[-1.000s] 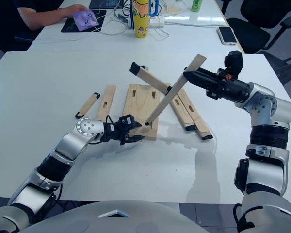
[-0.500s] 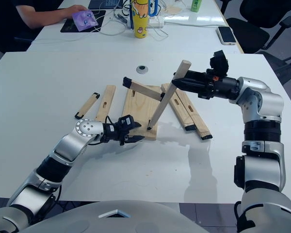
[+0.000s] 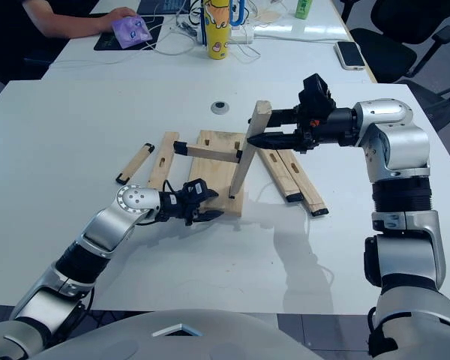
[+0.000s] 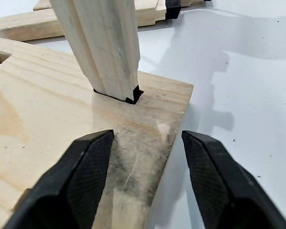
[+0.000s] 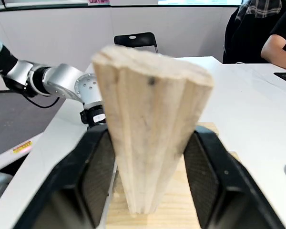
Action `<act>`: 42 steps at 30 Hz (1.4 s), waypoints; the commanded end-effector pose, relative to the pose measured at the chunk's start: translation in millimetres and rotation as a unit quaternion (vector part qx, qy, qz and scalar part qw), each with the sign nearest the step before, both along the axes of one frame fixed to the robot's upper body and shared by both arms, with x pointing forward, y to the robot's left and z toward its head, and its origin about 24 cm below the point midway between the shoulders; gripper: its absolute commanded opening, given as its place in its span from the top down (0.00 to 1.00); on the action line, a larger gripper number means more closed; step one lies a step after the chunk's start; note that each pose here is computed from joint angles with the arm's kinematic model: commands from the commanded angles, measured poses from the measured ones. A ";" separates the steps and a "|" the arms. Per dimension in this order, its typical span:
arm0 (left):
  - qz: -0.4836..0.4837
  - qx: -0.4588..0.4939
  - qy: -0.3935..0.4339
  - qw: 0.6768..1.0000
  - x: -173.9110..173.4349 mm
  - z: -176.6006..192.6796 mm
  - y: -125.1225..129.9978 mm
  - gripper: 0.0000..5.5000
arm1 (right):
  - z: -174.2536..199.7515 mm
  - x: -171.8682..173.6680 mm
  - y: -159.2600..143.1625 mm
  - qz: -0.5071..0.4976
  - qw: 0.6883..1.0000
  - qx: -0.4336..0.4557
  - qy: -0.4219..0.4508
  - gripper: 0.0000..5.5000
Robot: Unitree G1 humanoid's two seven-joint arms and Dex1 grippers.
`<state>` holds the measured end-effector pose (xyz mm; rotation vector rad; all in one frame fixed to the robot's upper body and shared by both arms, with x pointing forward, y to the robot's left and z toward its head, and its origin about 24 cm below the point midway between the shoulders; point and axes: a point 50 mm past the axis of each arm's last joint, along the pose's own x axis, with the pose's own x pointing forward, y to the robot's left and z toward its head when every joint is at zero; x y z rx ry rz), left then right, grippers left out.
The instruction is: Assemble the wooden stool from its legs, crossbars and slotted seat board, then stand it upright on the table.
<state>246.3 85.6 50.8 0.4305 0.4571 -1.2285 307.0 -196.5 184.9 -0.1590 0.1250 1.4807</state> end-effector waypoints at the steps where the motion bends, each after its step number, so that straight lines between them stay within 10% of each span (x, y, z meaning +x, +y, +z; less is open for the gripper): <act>1: 0.019 0.039 0.072 0.996 -18.7 -28.8 10.7 0.52 | -39.3 -17.9 -6.6 -0.040 0.996 -0.077 0.026 0.63; 23: 0.078 0.010 0.088 0.993 -28.7 -38.7 11.5 0.52 | -71.5 -30.9 -0.5 -0.095 0.994 -0.033 0.029 0.63; 28: 0.091 0.002 0.091 0.992 -22.6 -41.0 12.6 0.52 | -69.6 -23.5 -4.5 -0.116 0.993 -0.023 0.015 0.48; 42: 0.147 -0.023 0.106 0.983 -12.3 -46.0 16.5 0.52 | -33.7 -52.4 -49.2 -0.154 0.982 0.030 0.102 0.62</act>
